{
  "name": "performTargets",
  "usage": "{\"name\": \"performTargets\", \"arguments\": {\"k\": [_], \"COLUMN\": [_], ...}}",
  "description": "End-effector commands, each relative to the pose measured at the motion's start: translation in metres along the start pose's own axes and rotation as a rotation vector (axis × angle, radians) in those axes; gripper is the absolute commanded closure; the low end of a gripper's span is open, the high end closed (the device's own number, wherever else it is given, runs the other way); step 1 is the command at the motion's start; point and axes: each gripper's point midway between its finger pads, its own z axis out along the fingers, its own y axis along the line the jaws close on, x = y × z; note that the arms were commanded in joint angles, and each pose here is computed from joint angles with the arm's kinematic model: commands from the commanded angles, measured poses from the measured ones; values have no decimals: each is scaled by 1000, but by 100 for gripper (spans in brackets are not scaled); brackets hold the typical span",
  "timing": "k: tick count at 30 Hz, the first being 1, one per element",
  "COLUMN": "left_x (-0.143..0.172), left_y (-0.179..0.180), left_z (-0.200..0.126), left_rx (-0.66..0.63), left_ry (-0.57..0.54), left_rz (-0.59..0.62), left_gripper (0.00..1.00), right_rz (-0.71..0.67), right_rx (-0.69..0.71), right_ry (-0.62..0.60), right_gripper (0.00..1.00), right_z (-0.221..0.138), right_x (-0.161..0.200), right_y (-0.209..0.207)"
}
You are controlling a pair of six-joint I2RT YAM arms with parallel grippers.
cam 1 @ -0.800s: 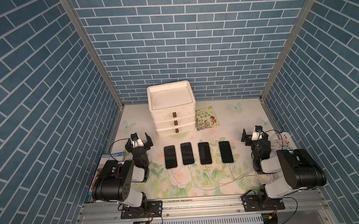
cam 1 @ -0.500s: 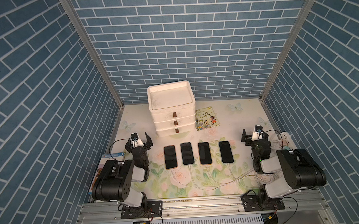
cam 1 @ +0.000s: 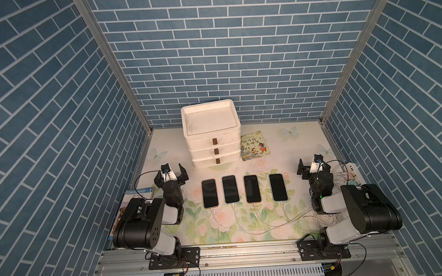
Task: Unplug the charging cable from the phone
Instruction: Pick up the phone at the center of the board.
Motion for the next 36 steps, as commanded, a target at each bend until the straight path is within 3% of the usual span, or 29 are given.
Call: {"name": "performTargets", "arguments": {"k": [1,3,5,7,11,15,20,23,29,36], "left_x": [-35,-57,-80,-97,-93,-67,-19,-8,4,29], "left_y": [15,34,31,19,-26,-96,-158,-183,-230,-246], "left_z": [5,6,6,3,-26,-81,-148,-175,-211,-223], "left_rx": [-128,-261,-265,-198,-32,177,388,453,582,603], "left_ry": [-6,5,34,58,168,273,380,411,439,481], "left_rz": [-48,-157,-237,-361,-476,-433,-365,-306,-282,-251], "left_gripper": [0,1,6,8,7,2,0,0,0,0], "right_rz": [48,160,266,443,414,221,263,185,103,67], "right_rx": [109,87,15,96,82,60,-164,-240,-210,-175], "right_ry": [35,89,53,101,423,502,646,790,929,988], "right_gripper": [1,0,1,1,0,1,1,0,1,0], "right_z": [12,6,-8,-20,-18,-41,-54,-63,-85,-100], "right_x": [-53,-88,-106,-79,-42,-31,13,46,93,97], "right_y": [-16,-15,-6,-18,19,80,133,161,154,146]}}
